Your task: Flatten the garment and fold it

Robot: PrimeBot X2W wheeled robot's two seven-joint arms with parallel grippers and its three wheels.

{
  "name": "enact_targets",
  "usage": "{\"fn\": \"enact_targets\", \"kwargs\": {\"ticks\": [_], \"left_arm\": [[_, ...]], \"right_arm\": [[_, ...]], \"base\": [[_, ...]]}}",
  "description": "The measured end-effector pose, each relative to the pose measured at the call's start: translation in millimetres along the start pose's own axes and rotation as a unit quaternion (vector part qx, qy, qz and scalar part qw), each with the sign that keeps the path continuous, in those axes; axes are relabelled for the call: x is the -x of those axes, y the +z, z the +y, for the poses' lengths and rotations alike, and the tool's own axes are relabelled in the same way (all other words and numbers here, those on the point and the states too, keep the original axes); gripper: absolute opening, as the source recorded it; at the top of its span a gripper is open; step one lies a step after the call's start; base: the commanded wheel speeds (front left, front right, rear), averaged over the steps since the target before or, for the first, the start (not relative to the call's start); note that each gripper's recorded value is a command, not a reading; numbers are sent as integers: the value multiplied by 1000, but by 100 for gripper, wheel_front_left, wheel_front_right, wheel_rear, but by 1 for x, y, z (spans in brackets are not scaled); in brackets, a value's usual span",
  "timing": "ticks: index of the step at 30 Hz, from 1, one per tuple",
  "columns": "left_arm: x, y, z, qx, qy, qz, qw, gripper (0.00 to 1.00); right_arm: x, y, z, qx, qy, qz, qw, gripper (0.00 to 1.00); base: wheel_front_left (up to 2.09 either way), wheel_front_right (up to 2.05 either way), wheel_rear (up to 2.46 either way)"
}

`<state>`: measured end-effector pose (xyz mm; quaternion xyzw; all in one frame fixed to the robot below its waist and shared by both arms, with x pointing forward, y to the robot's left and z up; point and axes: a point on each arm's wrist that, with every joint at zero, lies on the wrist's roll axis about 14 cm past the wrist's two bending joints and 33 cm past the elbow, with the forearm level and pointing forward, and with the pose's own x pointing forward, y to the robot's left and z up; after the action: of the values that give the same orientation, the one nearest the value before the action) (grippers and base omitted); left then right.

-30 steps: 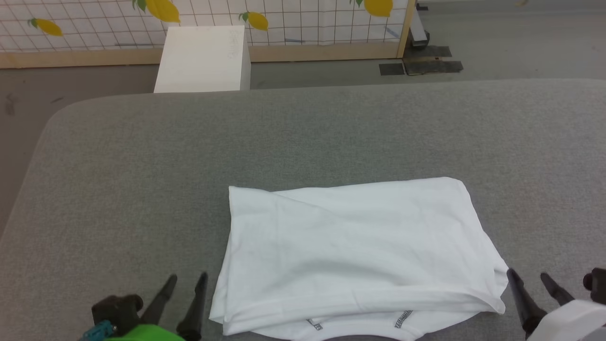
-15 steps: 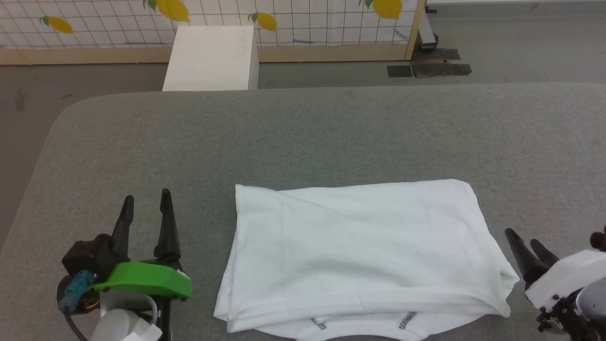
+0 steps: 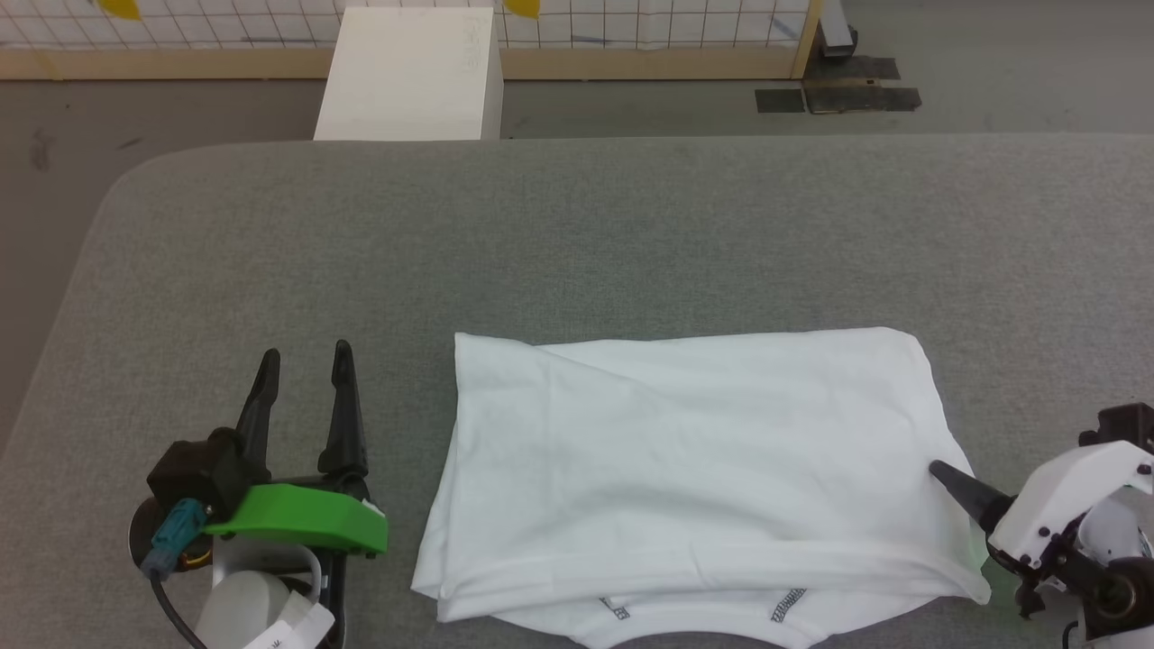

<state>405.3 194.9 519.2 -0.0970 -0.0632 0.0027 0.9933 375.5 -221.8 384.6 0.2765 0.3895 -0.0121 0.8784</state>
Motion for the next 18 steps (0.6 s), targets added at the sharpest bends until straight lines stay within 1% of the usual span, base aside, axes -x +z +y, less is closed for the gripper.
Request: {"fn": "enact_targets", "kwargs": {"ticks": [8, 9, 10, 11, 13, 14, 15, 18], "left_arm": [[0, -6, 3, 2, 5, 7, 1000, 100], [0, -6, 3, 2, 5, 7, 1000, 100], [1, -6, 3, 3, 4, 7, 1000, 100], [1, -6, 3, 3, 4, 7, 1000, 100], [1, -5, 3, 4, 4, 7, 1000, 100], [1, -6, 3, 4, 5, 8, 1000, 100], [1, -6, 3, 4, 5, 8, 1000, 100], [1, -6, 2, 5, 3, 8, 1000, 100]], "right_arm": [[-12, -10, 9, 11, 4, 70, 997, 100], [-12, -12, 14, 8, 11, 82, 997, 96], [-12, -15, 18, 5, 18, 93, 995, 62], [-12, -20, 23, 2, 27, 106, 994, 40], [-12, -25, 32, 2, 40, 121, 992, 21], [-11, -27, 37, 7, 47, 125, 991, 8], [-10, -26, 39, 12, 49, 124, 991, 0], [-7, -28, 38, 22, 47, 118, 992, 0]], "base": [[0, 0, 0], [0, 0, 0], [0, 0, 0], [0, 0, 0], [0, 0, 0], [0, 0, 0], [0, 0, 0], [0, 0, 0]]}}
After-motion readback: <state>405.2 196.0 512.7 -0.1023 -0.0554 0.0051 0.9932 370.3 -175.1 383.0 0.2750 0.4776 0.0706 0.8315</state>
